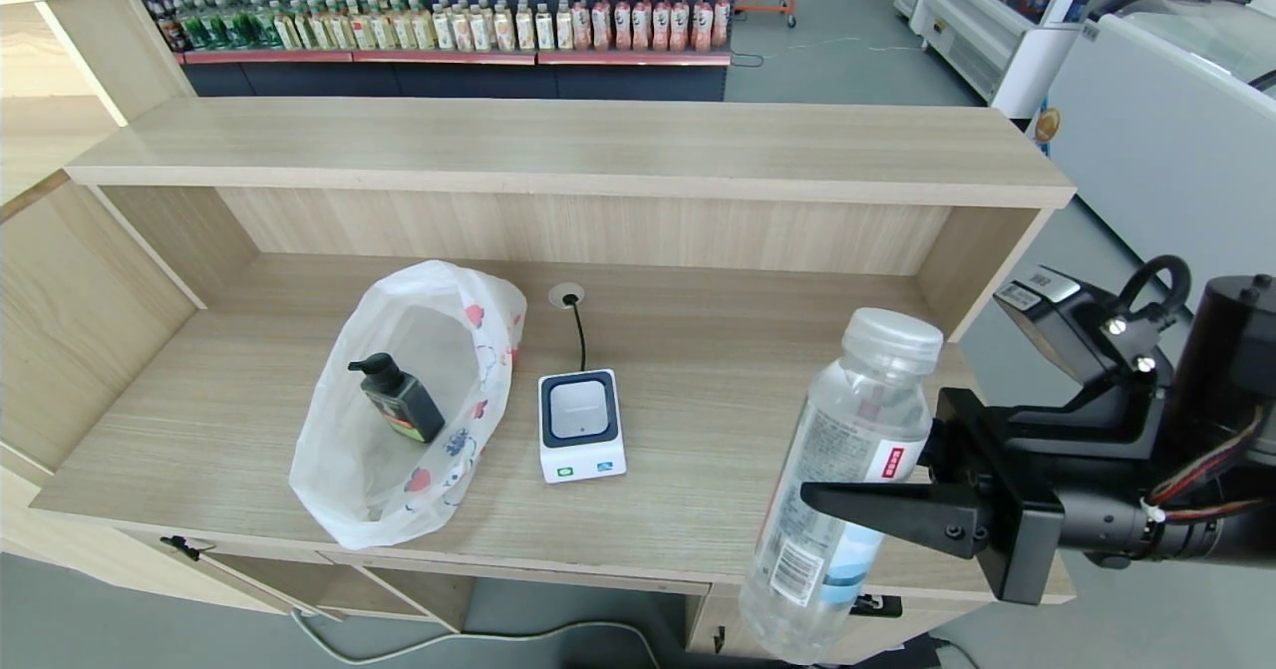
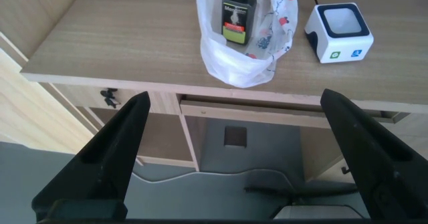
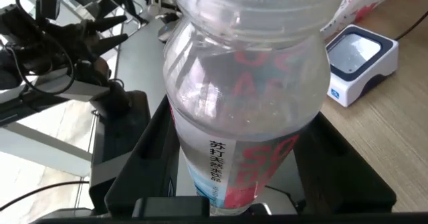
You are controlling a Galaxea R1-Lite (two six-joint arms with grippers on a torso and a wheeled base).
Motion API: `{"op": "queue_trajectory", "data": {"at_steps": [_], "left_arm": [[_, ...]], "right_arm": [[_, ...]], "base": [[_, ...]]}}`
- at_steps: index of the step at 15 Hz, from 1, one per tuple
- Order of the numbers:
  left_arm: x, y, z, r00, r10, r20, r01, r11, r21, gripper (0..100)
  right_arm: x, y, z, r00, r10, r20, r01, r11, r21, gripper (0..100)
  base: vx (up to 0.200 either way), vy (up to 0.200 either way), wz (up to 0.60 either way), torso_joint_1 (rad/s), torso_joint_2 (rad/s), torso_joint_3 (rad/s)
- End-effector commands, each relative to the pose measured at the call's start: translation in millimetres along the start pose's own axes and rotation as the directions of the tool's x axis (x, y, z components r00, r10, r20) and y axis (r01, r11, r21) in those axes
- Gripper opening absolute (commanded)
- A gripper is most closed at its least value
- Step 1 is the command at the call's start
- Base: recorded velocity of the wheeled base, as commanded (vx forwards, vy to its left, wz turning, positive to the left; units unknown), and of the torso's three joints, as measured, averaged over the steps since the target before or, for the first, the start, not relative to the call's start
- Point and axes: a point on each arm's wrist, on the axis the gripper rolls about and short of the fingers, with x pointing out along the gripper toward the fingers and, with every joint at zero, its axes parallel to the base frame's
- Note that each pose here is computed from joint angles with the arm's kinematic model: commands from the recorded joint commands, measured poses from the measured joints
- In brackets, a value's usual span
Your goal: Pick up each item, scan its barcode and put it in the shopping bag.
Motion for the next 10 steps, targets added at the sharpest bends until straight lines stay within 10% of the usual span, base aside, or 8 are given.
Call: {"op": "queue_trajectory", "data": {"at_steps": [1, 10], "left_arm": [[0.0, 0.0, 0.0, 1.0, 0.0, 0.0, 0.0, 1.0, 0.0, 100], [0.0, 0.0, 0.0, 1.0, 0.0, 0.0, 0.0, 1.0, 0.0, 100]], "right_arm": [[0.6, -0.3, -0.4, 1.0, 0.002, -0.001, -0.002, 1.0, -0.001, 0], [-3.7, 3.0, 2.8, 1.0, -0.005, 0.013, 0.005, 1.0, -0.016, 0]], "base": [[0.0, 0.0, 0.0, 0.0, 0.0, 0.0], [0.0, 0.0, 0.0, 0.0, 0.0, 0.0]]}}
